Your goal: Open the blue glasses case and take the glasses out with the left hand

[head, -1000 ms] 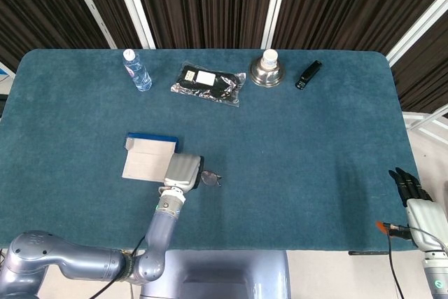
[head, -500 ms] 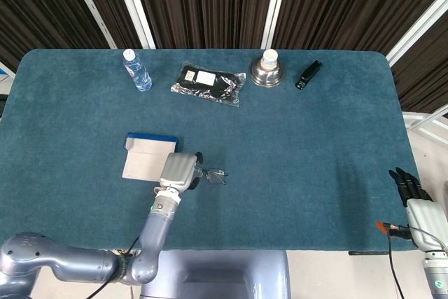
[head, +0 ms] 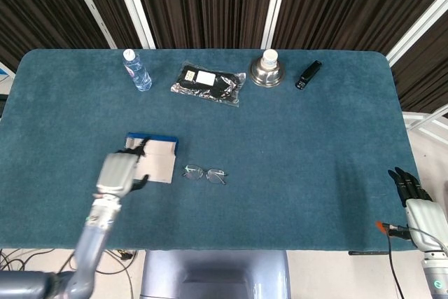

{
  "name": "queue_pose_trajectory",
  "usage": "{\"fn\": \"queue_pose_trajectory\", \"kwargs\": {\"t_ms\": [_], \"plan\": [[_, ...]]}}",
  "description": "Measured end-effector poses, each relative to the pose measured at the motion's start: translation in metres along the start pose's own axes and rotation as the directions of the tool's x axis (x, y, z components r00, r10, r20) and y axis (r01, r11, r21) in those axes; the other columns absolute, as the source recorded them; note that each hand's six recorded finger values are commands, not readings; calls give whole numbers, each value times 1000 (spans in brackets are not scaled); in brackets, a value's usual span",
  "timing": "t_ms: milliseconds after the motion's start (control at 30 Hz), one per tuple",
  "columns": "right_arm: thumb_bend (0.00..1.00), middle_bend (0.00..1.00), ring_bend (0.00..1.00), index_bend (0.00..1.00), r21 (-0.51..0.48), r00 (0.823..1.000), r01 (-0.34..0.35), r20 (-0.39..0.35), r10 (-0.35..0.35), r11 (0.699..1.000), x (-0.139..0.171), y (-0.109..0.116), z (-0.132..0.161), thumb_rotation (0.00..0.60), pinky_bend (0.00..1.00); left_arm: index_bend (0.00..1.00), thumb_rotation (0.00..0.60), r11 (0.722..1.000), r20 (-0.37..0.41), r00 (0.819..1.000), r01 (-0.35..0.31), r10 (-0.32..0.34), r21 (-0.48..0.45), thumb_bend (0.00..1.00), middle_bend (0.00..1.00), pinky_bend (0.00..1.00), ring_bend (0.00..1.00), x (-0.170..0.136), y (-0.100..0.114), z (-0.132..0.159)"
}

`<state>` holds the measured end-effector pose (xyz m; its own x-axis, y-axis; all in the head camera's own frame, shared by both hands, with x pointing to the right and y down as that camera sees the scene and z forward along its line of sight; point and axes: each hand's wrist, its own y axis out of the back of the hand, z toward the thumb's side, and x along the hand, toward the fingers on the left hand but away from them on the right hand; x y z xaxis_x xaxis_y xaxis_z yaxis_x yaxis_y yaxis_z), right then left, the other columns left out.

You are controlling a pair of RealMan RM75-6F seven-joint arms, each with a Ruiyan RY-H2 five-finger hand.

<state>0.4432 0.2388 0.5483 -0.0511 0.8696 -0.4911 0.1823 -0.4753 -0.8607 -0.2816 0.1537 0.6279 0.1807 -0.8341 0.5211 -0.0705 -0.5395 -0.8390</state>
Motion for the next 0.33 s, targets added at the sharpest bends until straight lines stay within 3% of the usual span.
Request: {"fn": "queue_pose_trajectory", "kwargs": {"t_ms": [100,333], "plan": [[126,0,0,0,13,1000,10,-8,-10,1000,0,1,1,600,212,0,600,998,9,999,-35,35,44,97,0,33,0,-22,6,-26],[127,0,0,0,35,999,38,-24,-37,999,1,2,3,600,212,0,600,980,-27,991,-122,128,155,74,0,28,0,-81,16,-99]]}}
